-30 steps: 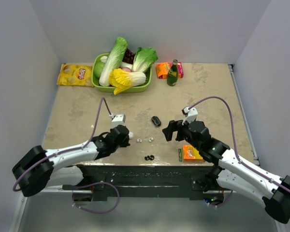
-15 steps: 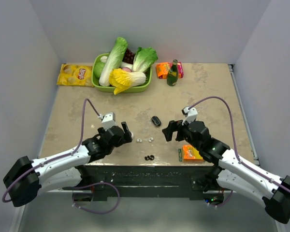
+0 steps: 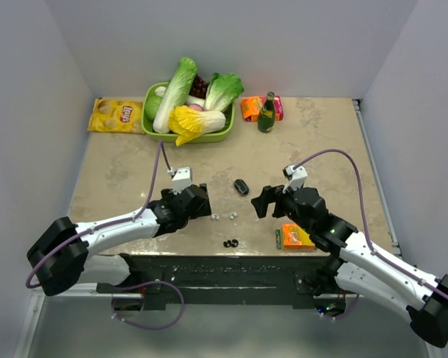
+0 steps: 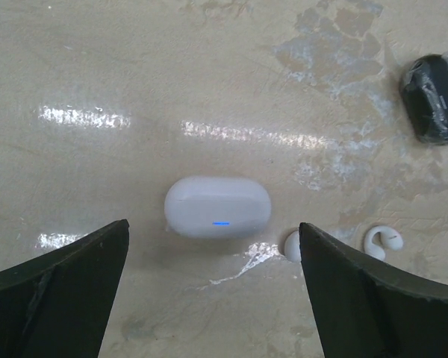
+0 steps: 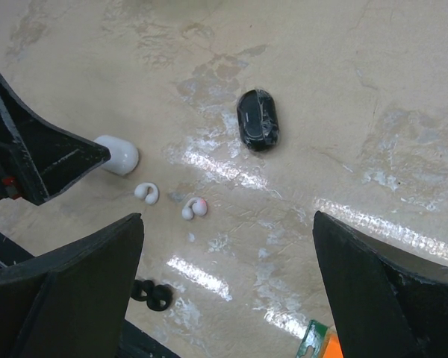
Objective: Insert the wireless bluetooth earbuds into the charging case
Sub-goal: Pick up the charging case at the center of the board.
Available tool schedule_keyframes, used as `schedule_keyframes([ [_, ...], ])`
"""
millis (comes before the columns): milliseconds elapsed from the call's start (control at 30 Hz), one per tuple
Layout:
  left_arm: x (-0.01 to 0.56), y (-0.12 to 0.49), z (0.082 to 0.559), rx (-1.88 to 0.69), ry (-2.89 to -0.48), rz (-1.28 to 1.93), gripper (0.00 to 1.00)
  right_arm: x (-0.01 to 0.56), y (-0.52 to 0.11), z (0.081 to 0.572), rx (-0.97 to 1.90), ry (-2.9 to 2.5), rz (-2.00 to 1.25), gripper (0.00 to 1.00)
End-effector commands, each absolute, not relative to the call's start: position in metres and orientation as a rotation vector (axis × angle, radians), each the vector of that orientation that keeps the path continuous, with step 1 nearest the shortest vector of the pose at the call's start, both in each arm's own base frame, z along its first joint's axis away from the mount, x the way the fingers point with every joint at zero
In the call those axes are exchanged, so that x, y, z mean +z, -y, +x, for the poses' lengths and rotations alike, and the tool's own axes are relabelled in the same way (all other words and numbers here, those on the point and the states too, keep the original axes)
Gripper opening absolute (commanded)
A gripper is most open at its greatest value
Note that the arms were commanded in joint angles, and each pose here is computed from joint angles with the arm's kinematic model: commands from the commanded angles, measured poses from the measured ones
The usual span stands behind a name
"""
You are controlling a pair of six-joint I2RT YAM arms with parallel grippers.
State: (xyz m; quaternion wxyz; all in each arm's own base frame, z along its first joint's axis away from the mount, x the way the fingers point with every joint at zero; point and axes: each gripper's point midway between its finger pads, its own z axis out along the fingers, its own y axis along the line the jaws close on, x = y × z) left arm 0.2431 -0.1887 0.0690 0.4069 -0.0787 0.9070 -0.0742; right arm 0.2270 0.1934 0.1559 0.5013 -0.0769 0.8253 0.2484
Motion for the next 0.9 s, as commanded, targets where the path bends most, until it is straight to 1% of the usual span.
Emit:
schedule_keyframes([
  [0,0.066,0.19,0.248,-0.128,-2.295,-0.171,1.0,0.166,-0.196,0.227,0.63,-1.959,-0.192,0.98],
  [400,0.044,0.201,0.258,-0.045,-2.347,-0.15,1.0,0.163,-0.195,0.225,0.637,-1.961,-0.184,0.98],
  [567,0.029,0.195,0.251,-0.017,-2.376,-0.161,0.98,0.164,-0.195,0.226,0.634,-1.959,-0.183,0.98],
  [867,0.019,0.191,0.247,-0.006,-2.392,-0.177,0.93,0.161,-0.196,0.226,0.637,-1.965,-0.185,0.98],
])
